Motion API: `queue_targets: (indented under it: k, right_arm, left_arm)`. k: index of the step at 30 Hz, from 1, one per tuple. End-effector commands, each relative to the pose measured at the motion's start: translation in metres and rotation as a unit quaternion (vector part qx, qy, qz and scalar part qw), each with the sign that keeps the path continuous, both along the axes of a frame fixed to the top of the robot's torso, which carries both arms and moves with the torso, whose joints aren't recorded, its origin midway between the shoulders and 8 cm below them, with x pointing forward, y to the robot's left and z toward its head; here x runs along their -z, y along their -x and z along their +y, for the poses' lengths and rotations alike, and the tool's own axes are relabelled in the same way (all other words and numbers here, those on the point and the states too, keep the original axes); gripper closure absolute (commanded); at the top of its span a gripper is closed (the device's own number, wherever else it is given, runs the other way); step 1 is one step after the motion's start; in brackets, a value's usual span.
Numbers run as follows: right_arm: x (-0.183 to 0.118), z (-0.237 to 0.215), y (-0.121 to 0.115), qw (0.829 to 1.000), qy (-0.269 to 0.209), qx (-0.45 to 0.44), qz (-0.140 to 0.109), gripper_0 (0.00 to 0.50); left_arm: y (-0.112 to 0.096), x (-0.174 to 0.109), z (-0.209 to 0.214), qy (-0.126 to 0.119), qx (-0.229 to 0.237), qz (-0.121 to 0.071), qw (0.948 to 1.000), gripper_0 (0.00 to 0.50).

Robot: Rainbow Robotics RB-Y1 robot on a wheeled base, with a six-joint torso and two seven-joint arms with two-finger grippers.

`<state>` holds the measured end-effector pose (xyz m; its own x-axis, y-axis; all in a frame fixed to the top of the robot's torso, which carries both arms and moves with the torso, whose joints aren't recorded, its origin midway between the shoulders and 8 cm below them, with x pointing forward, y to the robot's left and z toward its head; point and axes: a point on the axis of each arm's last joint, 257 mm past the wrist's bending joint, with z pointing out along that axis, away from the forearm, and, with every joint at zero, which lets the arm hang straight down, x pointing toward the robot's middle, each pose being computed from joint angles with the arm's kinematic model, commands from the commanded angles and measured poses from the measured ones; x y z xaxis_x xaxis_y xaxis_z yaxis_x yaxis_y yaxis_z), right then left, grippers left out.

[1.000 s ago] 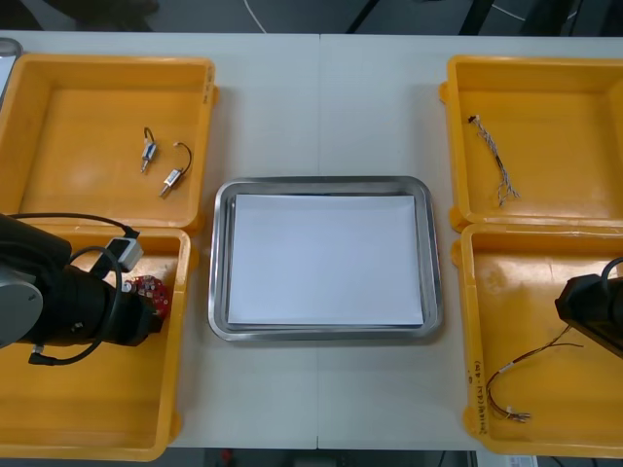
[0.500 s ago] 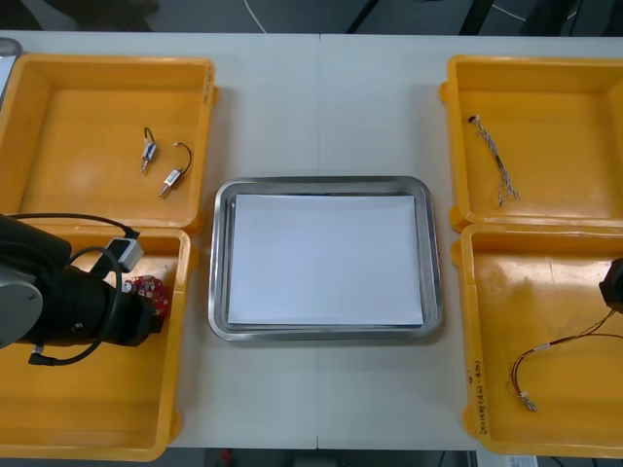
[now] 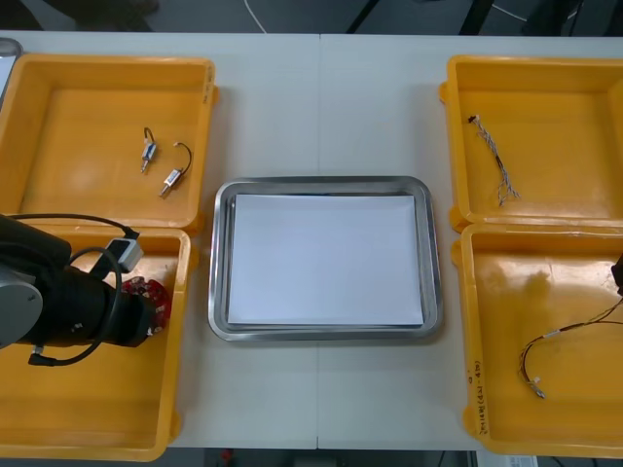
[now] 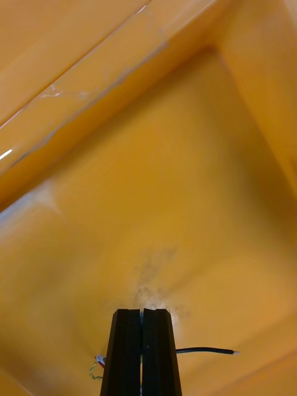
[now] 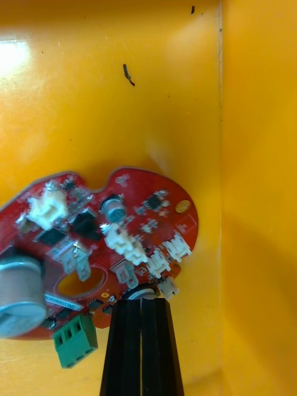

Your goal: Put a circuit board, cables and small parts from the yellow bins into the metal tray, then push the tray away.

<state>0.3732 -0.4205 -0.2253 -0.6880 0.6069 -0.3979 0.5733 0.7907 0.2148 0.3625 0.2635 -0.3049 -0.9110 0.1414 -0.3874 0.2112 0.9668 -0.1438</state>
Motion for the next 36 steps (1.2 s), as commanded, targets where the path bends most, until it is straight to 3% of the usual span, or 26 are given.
queue_targets:
  k: [1,8,20,31,32,33,34,35,36]
  right_arm:
    - [-0.024,-0.029,-0.012,0.999,0.041,-0.008,-0.023,0.500]
    - [-0.023,-0.039,-0.014,0.999,0.043,-0.003,-0.023,0.500]
    - [-0.025,-0.049,-0.017,0.998,0.052,0.000,-0.022,0.500]
    - [-0.024,-0.048,-0.016,0.999,0.050,-0.002,-0.020,0.500]
    - [-0.024,-0.048,-0.016,0.999,0.050,-0.003,-0.020,0.477]
    - [-0.023,-0.048,-0.016,0.999,0.050,-0.005,-0.020,0.396]
    - [-0.023,-0.048,-0.016,0.999,0.050,-0.006,-0.019,0.251]
    - [-0.024,-0.048,-0.016,0.999,0.050,-0.007,-0.020,0.213]
    - [-0.024,-0.048,-0.016,0.999,0.050,-0.008,-0.020,0.069]
  left_arm:
    - [0.015,0.012,-0.004,0.002,0.012,0.012,0.9999,0.500]
    - [0.014,0.009,0.000,0.001,0.010,0.013,0.9999,0.500]
    - [0.022,-0.028,0.019,-0.024,0.008,0.022,0.9994,0.500]
    - [0.021,-0.079,0.033,-0.044,0.021,-0.006,0.9988,0.500]
    - [0.022,-0.085,0.034,-0.047,0.024,-0.009,0.9986,0.500]
    - [0.021,-0.089,0.035,-0.049,0.024,-0.010,0.9985,0.500]
    - [0.021,-0.094,0.037,-0.052,0.024,-0.010,0.9983,0.500]
    - [0.021,-0.095,0.037,-0.052,0.023,-0.011,0.9983,0.500]
    - [0.019,-0.103,0.041,-0.055,0.021,-0.012,0.9982,0.500]
